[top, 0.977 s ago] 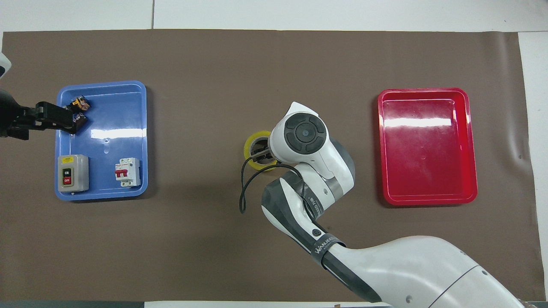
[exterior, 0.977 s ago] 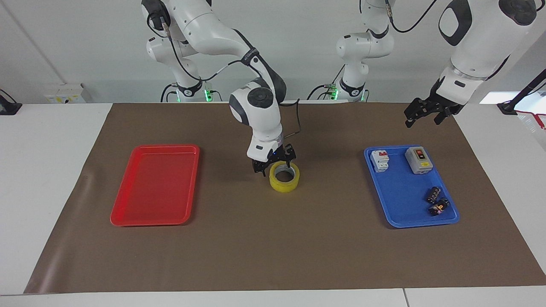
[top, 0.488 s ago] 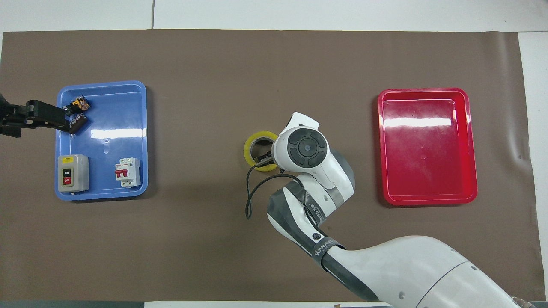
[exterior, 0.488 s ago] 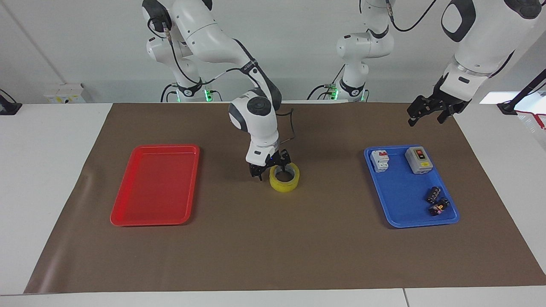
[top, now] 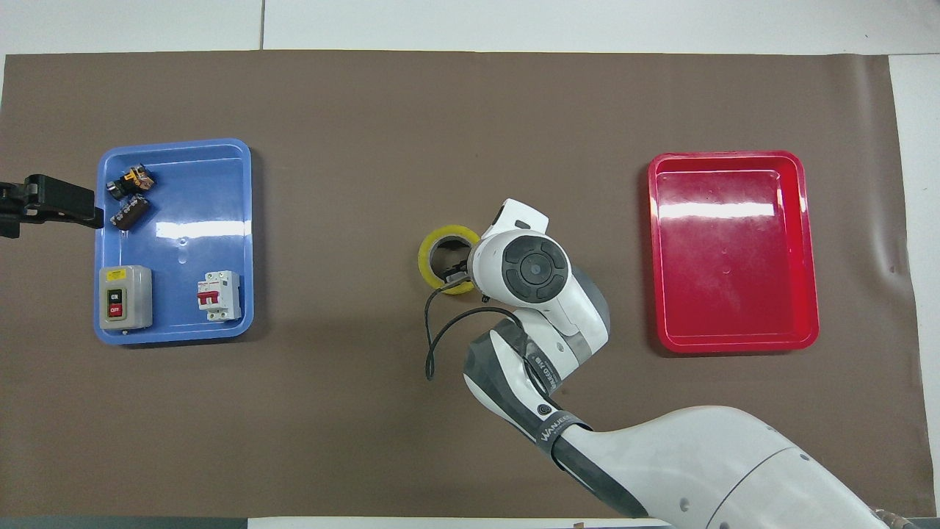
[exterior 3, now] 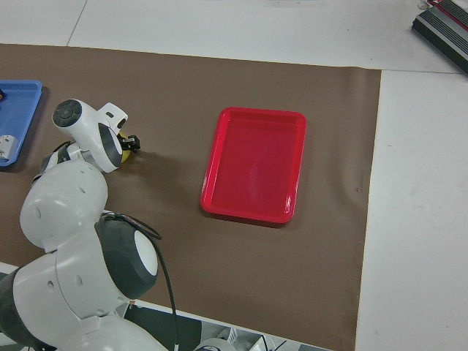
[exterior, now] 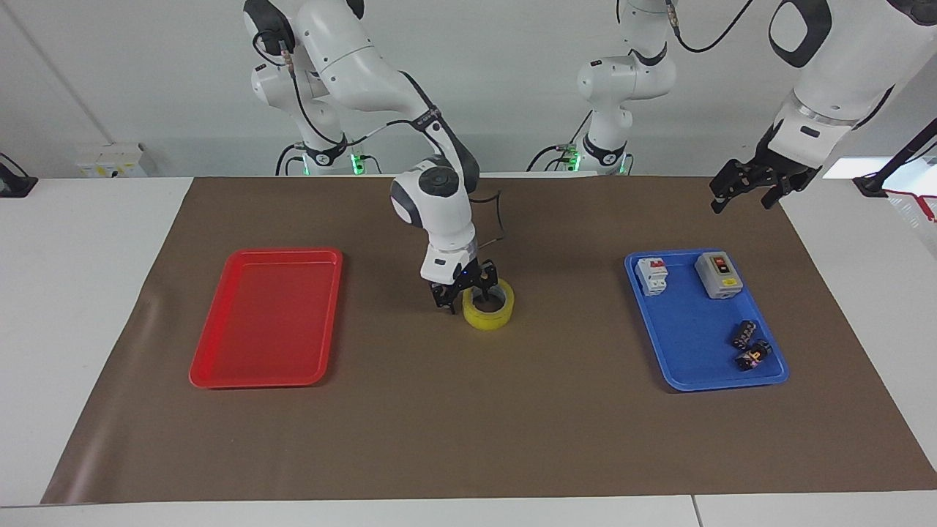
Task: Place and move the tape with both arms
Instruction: 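Grasp the yellow tape roll with the right gripper, then carry the tape with the right gripper into the red tray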
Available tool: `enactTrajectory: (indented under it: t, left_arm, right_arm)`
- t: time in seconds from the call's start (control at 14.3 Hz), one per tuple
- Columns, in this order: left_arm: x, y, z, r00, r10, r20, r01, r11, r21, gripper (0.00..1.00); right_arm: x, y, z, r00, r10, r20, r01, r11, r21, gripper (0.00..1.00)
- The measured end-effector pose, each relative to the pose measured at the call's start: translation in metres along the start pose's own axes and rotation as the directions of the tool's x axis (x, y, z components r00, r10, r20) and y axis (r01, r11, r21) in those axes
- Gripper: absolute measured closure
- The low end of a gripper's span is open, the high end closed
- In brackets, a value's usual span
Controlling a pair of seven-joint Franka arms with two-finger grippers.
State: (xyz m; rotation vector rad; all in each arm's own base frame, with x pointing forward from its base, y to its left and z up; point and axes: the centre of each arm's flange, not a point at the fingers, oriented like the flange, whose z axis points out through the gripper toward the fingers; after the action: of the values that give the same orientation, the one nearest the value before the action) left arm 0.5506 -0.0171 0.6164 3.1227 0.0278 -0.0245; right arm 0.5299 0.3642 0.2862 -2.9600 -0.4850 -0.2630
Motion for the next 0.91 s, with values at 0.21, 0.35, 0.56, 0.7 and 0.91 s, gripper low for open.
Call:
enactTrajectory:
  t: [0.21,0.35,0.56,0.7,0.91]
  left_arm:
    - [0.0,-0.007,0.0,1.0,-0.006,0.002,0.006,1.0,-0.001,0.0]
    - [-0.001,-0.01,0.0,1.0,0.007,0.006,-0.007,1.0,-0.001,0.0]
    - [-0.003,-0.01,-0.001,1.0,0.021,0.011,-0.021,1.0,-0.001,0.0]
    - [-0.004,-0.008,-0.001,1.0,0.025,0.012,-0.025,1.0,-0.002,0.0]
    - [-0.007,-0.006,-0.002,1.0,0.026,0.01,-0.026,0.999,-0.022,0.0]
  right_arm:
    - [0.002,0.0,-0.001,1.0,-0.002,-0.015,0.002,1.0,0.002,0.67]
    - [0.003,0.002,-0.003,1.0,0.011,-0.018,-0.011,1.0,0.001,0.78]
    - [0.02,0.01,-0.021,0.999,0.033,0.033,-0.032,0.999,-0.028,0.78]
    - [0.047,0.02,-0.06,0.994,0.066,0.084,-0.061,0.996,-0.06,0.78]
    - [0.078,0.08,-0.13,0.976,0.174,0.13,-0.16,0.981,-0.113,0.78]
